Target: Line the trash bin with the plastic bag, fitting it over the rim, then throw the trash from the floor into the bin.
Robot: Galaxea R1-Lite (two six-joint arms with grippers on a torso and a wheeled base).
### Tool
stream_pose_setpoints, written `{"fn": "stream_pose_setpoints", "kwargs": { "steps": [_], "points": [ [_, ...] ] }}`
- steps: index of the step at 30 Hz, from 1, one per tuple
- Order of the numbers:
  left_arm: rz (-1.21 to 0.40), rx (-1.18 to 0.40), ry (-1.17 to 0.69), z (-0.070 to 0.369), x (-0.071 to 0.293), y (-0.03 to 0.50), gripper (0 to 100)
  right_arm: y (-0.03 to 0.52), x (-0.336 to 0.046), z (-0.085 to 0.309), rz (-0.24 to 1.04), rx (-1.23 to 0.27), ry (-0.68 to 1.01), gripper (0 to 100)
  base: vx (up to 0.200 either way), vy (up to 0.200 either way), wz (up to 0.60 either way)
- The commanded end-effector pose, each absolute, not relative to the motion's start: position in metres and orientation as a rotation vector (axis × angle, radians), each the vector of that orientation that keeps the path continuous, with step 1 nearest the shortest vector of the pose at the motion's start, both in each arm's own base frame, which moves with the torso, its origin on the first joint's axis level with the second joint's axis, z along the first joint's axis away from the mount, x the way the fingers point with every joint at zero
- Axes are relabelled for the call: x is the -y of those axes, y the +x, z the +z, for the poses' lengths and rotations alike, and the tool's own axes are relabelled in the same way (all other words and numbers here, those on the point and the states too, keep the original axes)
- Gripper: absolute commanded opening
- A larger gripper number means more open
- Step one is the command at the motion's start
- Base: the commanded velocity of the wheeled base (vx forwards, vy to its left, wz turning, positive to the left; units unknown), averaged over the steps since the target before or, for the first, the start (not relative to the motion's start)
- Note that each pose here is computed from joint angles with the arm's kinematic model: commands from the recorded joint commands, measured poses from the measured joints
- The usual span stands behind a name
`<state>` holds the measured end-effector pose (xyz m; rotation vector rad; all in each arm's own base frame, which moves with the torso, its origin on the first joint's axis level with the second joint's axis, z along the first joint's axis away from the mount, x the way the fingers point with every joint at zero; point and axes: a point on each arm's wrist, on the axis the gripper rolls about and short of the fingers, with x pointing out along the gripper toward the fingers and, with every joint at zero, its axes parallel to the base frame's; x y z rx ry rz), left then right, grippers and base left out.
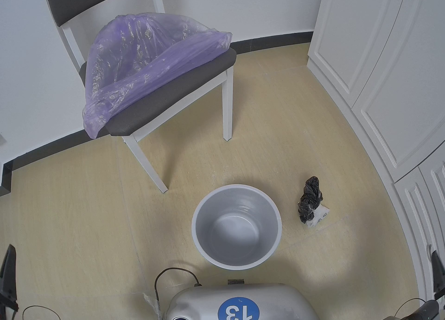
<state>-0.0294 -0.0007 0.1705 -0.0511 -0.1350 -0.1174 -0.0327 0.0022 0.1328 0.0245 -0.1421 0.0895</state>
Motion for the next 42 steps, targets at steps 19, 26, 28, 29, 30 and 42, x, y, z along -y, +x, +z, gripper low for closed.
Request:
{"fn": "stream_pose_setpoints", "kwargs": {
  "steps": [19,26,28,29,30,42],
  "points": [
    [-0.105,-0.318,0.338,0.18,0.006,0.229,100,0.117,-0.001,0.228,0.062,-0.028,0.163,100,0.0,0.0,0.0],
    [-0.045,-0.291,0.384,0.185,0.005,0.261,100,0.115,-0.001,0.233,0.041,-0.002,0.169,100,0.0,0.0,0.0],
    [-0.027,-0.256,0.385,0.191,0.004,0.264,100,0.114,-0.001,0.234,0.043,0.004,0.169,100,0.0,0.0,0.0],
    [-0.02,-0.243,0.385,0.193,0.004,0.265,100,0.114,-0.001,0.235,0.044,0.009,0.168,100,0.0,0.0,0.0],
    [-0.011,-0.23,0.385,0.195,0.003,0.265,100,0.114,-0.001,0.234,0.044,0.007,0.168,100,0.0,0.0,0.0],
    [0.07,-0.178,0.38,0.207,-0.005,0.281,100,0.115,-0.001,0.231,0.05,-0.006,0.17,100,0.0,0.0,0.0]
  ]
}}
